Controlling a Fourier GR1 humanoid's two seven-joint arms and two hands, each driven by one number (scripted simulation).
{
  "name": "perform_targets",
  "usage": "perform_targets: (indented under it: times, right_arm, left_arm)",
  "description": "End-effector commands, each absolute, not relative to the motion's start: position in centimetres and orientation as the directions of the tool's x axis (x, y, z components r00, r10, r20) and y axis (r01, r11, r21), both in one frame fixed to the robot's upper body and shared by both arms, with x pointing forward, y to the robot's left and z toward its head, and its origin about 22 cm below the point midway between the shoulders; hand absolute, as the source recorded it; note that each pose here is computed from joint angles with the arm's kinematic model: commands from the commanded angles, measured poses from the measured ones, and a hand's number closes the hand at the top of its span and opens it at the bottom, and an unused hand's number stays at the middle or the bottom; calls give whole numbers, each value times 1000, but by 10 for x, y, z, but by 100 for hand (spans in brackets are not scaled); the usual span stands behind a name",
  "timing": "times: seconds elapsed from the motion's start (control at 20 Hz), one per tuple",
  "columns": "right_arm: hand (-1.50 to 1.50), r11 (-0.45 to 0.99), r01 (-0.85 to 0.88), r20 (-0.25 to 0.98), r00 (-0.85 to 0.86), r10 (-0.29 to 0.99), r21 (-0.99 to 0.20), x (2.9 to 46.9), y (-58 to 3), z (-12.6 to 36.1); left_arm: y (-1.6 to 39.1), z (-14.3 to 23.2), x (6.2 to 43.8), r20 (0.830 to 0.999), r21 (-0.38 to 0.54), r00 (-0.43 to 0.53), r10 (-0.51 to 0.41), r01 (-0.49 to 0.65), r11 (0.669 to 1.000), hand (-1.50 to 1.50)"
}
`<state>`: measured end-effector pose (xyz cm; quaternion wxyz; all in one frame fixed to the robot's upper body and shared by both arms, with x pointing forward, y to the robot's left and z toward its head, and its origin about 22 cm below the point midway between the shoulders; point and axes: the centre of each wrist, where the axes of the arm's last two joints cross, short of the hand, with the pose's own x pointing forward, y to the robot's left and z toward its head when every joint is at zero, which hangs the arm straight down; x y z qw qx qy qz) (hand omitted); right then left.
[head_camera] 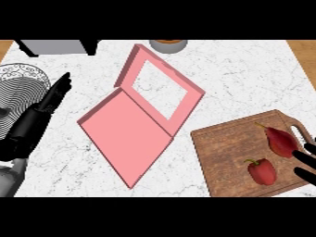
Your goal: Pick the bell pepper from the cutting board and place it in the cardboard box
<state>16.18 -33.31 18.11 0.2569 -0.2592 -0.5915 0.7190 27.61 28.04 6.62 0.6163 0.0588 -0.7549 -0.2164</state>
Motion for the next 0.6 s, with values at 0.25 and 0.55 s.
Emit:
perform_targets:
  times: [0.25,0.55]
  right_arm:
    - [-150,-320,-93,-192,-634,749,-943,114,-281,155]
    - [-150,-333,-137,-195,-585,787,-933,107,-266,133]
  left_arm:
    - [280,49,286,900,408,-249,-358,190,893,0]
    - [277,67,286,905,399,-240,-350,196,896,0]
